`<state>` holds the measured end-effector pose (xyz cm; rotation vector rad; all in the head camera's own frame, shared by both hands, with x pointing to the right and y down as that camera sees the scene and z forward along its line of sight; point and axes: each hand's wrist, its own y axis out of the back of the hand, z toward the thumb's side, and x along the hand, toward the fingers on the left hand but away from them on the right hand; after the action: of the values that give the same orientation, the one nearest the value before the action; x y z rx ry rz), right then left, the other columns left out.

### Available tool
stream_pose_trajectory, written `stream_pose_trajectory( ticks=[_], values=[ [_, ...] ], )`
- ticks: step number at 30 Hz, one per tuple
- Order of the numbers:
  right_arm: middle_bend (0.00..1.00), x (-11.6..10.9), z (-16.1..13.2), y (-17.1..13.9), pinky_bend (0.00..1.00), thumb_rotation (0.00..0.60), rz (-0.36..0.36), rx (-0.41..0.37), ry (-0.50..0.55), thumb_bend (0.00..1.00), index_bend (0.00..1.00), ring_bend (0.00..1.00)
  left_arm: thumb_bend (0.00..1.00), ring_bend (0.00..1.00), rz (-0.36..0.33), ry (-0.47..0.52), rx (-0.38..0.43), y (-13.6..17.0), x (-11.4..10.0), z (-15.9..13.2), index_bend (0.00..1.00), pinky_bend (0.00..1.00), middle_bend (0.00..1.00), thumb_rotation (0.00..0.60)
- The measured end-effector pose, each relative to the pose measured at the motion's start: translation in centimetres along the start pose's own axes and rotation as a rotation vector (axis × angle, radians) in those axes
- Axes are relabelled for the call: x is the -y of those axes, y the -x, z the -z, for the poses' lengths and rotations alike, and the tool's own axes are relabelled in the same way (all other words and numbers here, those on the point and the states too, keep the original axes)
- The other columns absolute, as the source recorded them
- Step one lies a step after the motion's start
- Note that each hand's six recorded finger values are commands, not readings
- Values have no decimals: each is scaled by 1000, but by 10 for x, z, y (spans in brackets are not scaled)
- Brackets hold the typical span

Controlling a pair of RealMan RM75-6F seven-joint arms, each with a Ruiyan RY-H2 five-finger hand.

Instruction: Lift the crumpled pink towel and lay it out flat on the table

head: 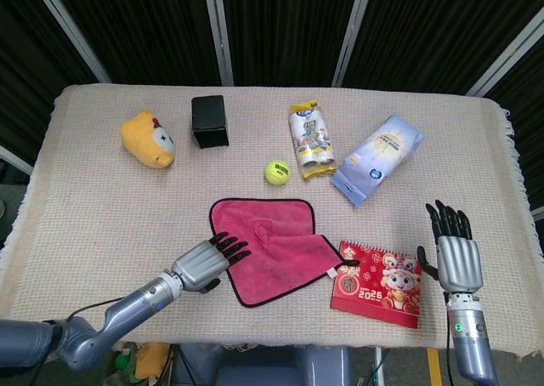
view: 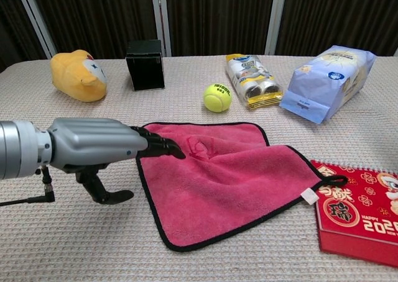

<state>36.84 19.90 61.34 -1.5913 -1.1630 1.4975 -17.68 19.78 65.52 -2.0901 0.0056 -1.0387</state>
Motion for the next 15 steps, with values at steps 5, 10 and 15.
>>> stream_pose_trajectory(
  ticks=[5, 10, 15],
  values=[
    [14, 0, 0, 0, 0, 600, 0, 0, 3, 474, 0, 0, 639, 0, 58, 17, 62, 5, 10, -17, 0, 0, 0, 600],
    [14, 0, 1, 0, 0, 600, -2, 2, 7, 475, 2, 0, 646, 0, 97, 7, 91, 6, 17, -24, 0, 0, 0, 600],
    [14, 1, 0, 1, 0, 600, -2, 0, 8, 474, 2, 0, 646, 0, 132, -2, 104, 5, 27, -29, 0, 0, 0, 600]
  ],
)
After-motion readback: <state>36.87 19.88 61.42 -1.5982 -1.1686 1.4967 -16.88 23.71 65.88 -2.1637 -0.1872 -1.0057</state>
